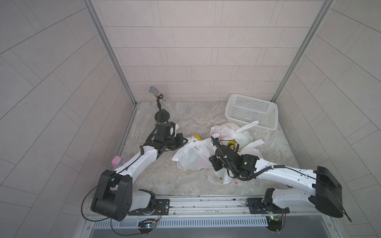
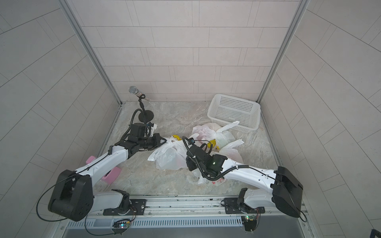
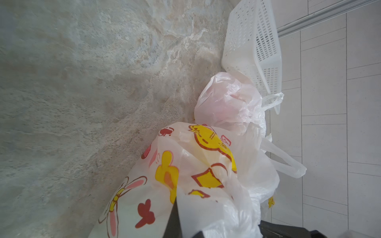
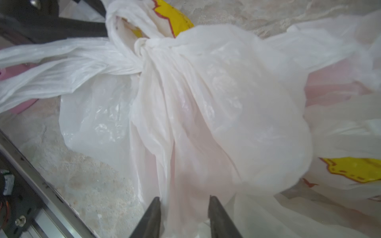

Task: Untie the knot of a plastic bag & take out the apple
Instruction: Untie the plastic bag at the center of the board.

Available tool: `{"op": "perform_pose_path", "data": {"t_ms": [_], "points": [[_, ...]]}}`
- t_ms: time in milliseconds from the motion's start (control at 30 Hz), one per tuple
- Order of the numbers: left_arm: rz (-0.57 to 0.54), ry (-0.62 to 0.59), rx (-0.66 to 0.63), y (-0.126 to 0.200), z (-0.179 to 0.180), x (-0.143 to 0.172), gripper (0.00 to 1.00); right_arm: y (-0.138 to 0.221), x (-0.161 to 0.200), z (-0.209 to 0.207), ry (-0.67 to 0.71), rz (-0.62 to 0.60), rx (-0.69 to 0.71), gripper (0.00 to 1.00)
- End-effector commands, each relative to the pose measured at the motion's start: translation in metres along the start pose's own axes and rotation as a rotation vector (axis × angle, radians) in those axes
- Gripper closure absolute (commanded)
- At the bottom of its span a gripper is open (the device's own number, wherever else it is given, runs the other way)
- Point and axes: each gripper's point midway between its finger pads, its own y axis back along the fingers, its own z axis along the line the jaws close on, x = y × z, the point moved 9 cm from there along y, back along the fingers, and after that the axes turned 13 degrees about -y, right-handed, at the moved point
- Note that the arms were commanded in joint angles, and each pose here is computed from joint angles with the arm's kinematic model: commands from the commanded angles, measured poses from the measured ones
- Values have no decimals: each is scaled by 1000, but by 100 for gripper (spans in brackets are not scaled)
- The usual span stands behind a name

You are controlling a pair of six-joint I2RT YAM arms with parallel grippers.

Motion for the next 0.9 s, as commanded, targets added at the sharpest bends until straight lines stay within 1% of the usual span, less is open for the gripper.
{"op": "perform_pose_path", "data": {"t_ms": [0,67,133,167,267,400,433,467,500,533,567,600,667,700,767,833,867], "points": [[-66,-88,7,14,-12,-6,100,33,-26,6,81,-86,15,45],[-68,-95,9,14,-14,-6,100,34,-34,14,144,-94,-6,37],[-66,-98,17,13,-17,-7,100,27,-43,21,201,-83,-2,31],[-63,-98,27,14,-18,-7,100,22,-47,25,225,-63,-17,30],[-69,-102,30,17,-22,-8,100,2,-60,31,241,-2,-30,29],[-81,-109,21,23,-26,-12,100,-23,-65,31,256,84,-11,33],[-82,-108,19,24,-27,-13,100,-28,-65,30,260,103,-6,36],[-83,-108,15,24,-27,-14,100,-33,-65,29,261,117,2,40],[-82,-106,15,24,-27,-15,100,-37,-66,27,258,127,19,47],[-80,-107,17,24,-28,-16,100,-39,-66,25,257,132,35,56],[-81,-105,12,24,-29,-18,100,-39,-68,21,248,131,66,70],[-82,-102,6,25,-29,-19,100,-38,-72,17,234,125,87,81],[-91,-70,-14,26,-25,-21,100,-32,-77,5,191,105,109,97],[-104,-37,-10,27,-22,-22,100,-29,-81,-2,161,83,117,100],[-146,5,37,27,-19,-27,100,-26,-86,-13,125,44,123,100],[-172,30,54,27,-18,-31,86,-21,-89,-18,111,8,117,100],[-167,22,57,28,-21,-33,81,-18,-91,-17,113,-4,99,100]]}}
